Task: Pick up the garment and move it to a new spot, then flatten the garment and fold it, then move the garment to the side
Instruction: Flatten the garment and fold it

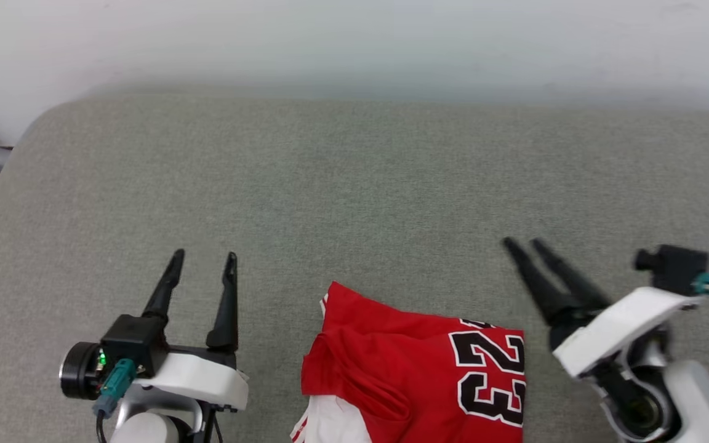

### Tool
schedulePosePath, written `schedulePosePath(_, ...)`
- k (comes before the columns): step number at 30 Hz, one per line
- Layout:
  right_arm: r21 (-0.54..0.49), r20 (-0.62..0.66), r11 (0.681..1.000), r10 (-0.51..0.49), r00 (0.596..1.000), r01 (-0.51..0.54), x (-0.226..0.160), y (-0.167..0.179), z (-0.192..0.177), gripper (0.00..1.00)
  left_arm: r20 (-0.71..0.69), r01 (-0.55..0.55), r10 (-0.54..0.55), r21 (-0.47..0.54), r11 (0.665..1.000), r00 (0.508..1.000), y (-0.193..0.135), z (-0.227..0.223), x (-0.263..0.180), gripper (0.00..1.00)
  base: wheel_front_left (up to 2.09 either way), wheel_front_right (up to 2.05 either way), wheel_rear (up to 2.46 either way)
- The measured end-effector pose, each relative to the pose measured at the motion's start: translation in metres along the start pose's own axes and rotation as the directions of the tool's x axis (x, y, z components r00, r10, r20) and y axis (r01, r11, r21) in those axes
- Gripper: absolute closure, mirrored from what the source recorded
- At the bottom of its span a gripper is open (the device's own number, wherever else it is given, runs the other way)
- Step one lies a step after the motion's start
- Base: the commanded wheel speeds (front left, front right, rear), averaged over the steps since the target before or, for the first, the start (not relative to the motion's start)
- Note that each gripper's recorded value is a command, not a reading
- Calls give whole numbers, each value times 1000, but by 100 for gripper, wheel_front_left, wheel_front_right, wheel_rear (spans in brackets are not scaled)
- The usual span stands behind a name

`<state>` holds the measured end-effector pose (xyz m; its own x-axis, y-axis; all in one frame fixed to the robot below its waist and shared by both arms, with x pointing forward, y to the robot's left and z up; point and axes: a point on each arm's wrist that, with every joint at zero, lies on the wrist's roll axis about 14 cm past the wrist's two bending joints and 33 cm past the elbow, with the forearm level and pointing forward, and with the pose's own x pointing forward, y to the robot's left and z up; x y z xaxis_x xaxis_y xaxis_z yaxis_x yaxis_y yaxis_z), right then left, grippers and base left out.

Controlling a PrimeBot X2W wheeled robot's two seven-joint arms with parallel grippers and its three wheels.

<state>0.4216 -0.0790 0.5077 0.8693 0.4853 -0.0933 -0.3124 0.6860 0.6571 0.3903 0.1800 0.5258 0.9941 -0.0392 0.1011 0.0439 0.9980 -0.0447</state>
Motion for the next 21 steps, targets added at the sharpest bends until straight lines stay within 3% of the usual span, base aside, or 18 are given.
schedulePosePath(4, -170, 162, 977, -103, 981, 130, -22, -28, 41, 0, 22, -7, 7, -4, 1000, 1000, -1, 7, 0, 0, 0, 0, 0)
schedulePosePath(9, -328, 300, 909, -157, 941, 257, -55, -36, 74, 0, 41, -17, 17, 1, 1000, 999, 1, 14, -5, 0, 0, 0, 0)
schedulePosePath(14, -416, 406, 836, -182, 896, 358, -90, -32, 95, 0, 58, -20, 19, 6, 1000, 998, 2, 21, -9, 0, 0, 0, 0)
schedulePosePath(21, -477, 465, 763, -202, 862, 436, -124, -24, 100, 0, 48, -12, 12, 14, 1000, 999, 1, 19, -17, 0, 0, 0, 0)
